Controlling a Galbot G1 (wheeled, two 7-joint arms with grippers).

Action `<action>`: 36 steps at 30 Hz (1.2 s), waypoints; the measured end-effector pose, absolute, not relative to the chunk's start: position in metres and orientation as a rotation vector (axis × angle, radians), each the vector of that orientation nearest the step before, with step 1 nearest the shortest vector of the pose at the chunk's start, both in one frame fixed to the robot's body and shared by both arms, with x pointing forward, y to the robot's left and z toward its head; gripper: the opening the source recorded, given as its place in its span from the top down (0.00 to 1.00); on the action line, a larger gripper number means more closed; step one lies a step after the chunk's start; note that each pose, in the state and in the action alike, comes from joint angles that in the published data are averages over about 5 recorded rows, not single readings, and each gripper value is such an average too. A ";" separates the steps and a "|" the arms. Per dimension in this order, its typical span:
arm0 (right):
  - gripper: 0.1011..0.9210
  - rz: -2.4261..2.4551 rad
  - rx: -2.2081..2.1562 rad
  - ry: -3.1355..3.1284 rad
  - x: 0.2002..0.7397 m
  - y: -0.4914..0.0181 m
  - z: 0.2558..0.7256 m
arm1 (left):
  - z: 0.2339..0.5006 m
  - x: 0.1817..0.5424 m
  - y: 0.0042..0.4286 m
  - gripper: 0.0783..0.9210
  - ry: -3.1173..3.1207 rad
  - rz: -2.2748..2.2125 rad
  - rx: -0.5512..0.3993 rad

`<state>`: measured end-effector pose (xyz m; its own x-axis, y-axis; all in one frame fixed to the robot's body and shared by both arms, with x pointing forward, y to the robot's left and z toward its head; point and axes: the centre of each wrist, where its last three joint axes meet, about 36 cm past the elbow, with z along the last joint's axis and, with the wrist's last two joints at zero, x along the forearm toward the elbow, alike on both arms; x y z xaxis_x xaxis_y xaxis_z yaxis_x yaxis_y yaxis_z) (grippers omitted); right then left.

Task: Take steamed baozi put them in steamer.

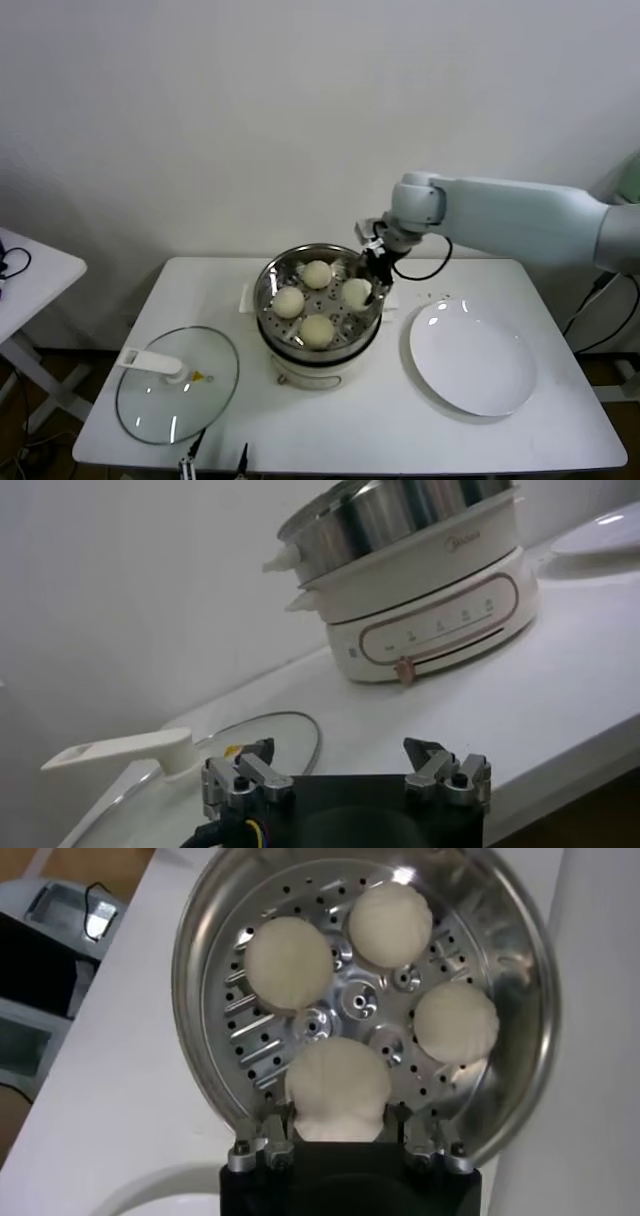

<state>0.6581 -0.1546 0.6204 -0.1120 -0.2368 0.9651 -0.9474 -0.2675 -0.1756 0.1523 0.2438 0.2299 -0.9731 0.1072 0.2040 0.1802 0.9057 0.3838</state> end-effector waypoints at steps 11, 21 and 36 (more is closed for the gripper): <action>0.38 1.447 1.507 -1.335 0.665 -0.145 0.593 | 0.230 0.154 0.243 0.12 -2.897 -0.609 -0.222; 0.19 1.451 1.507 -1.332 0.669 -0.142 0.592 | 0.231 0.155 0.244 0.12 -2.900 -0.610 -0.218; 0.12 1.409 1.508 -1.401 0.670 -0.166 0.654 | 0.235 0.153 0.244 0.12 -2.901 -0.611 -0.220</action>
<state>0.6704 -0.1657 0.6537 -0.1403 -0.2697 0.9527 -0.9511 -0.2306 -0.2053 0.1534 0.2436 0.2347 -0.9749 0.1091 0.1939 0.1780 0.9054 0.3855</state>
